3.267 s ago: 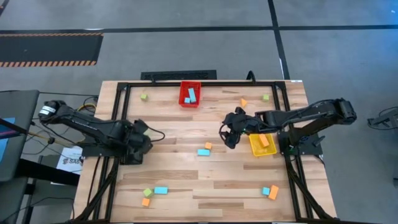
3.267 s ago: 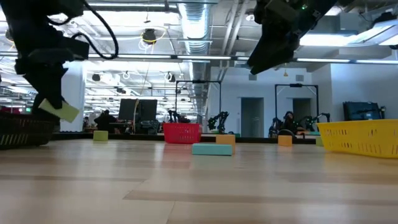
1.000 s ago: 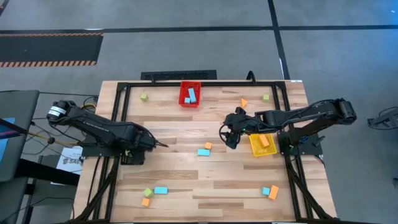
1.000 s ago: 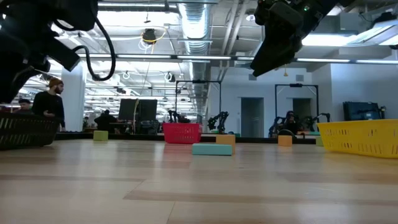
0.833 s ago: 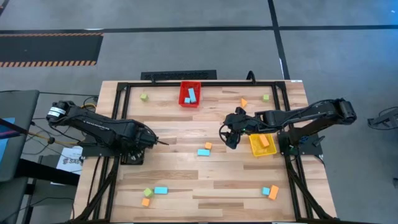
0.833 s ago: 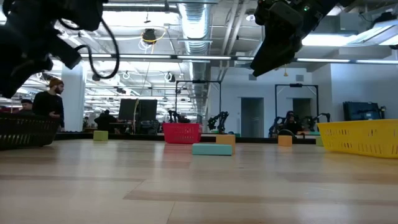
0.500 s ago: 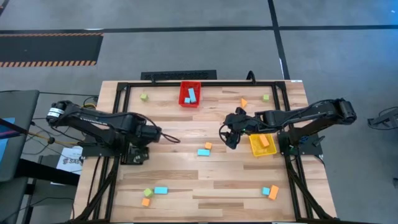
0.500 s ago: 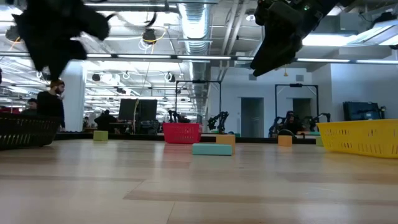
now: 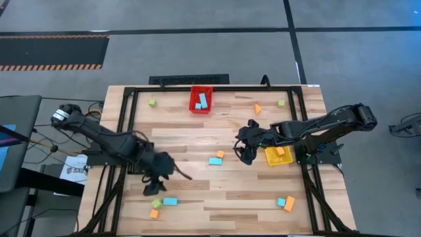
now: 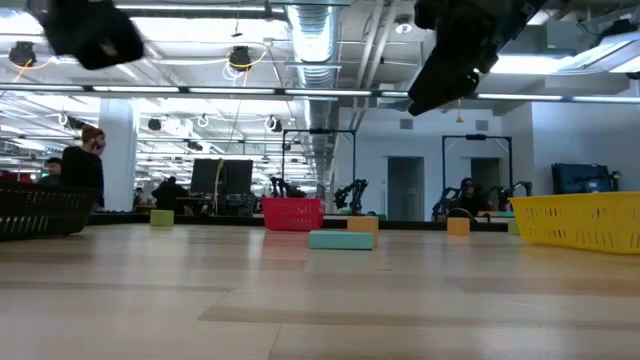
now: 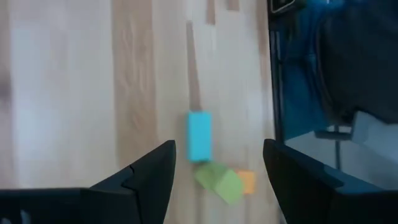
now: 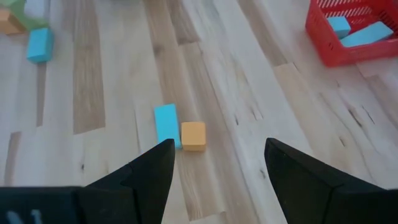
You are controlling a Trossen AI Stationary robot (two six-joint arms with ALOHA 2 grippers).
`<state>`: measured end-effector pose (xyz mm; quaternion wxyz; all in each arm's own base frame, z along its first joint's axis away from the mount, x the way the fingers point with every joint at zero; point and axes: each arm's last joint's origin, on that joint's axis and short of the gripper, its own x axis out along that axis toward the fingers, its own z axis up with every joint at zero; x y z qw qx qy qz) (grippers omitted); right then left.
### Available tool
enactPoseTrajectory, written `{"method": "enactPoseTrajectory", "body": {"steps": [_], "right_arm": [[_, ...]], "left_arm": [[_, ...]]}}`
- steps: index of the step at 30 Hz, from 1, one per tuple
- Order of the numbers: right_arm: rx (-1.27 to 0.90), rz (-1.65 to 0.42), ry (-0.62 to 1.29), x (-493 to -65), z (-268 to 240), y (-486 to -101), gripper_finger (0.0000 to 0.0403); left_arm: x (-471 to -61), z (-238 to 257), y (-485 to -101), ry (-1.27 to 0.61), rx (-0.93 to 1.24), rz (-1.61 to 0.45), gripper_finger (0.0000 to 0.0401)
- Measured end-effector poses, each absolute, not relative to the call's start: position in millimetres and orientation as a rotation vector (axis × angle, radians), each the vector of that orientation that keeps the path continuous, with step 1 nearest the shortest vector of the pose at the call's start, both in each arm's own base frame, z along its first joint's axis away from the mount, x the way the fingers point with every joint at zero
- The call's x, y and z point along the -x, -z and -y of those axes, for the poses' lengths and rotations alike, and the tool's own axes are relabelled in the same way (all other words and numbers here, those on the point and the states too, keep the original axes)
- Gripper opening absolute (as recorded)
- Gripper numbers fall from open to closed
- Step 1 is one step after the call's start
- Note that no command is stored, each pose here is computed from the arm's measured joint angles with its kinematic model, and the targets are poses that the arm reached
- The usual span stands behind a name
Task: Sort & place blocks by color
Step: Put the light blue block into the red bin
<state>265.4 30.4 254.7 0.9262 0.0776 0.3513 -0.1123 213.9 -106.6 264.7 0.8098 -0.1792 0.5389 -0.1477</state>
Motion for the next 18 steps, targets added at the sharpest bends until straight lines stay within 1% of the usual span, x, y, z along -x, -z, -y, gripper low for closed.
{"method": "enactPoseTrajectory", "body": {"steps": [4, 8, 12, 16, 18], "right_arm": [[-0.174, -0.705, 0.23, -266.2, -31.6, -255.7, 0.0271], [-0.177, -0.684, 0.221, -267.4, -33.4, -257.2, 0.0271], [-0.189, -0.644, 0.203, -269.6, -38.1, -260.4, 0.0271], [-0.199, -0.604, 0.161, -270.3, -49.0, -263.7, 0.0271], [-0.215, -0.594, 0.14, -269.6, -56.4, -264.6, 0.0271]], "left_arm": [[-203.2, 125.4, -264.2, 0.251, 0.498, -1.204, 0.0229], [-192.2, 142.2, -263.5, 0.194, 0.508, -1.202, 0.0229], [-183.6, 155.9, -264.2, 0.164, 0.446, -1.129, 0.0229], [-183.9, 166.3, -267.5, 0.163, 0.286, -0.95, 0.0229], [-188.9, 172.0, -263.4, 0.166, 0.206, -0.904, 0.0229]]}}
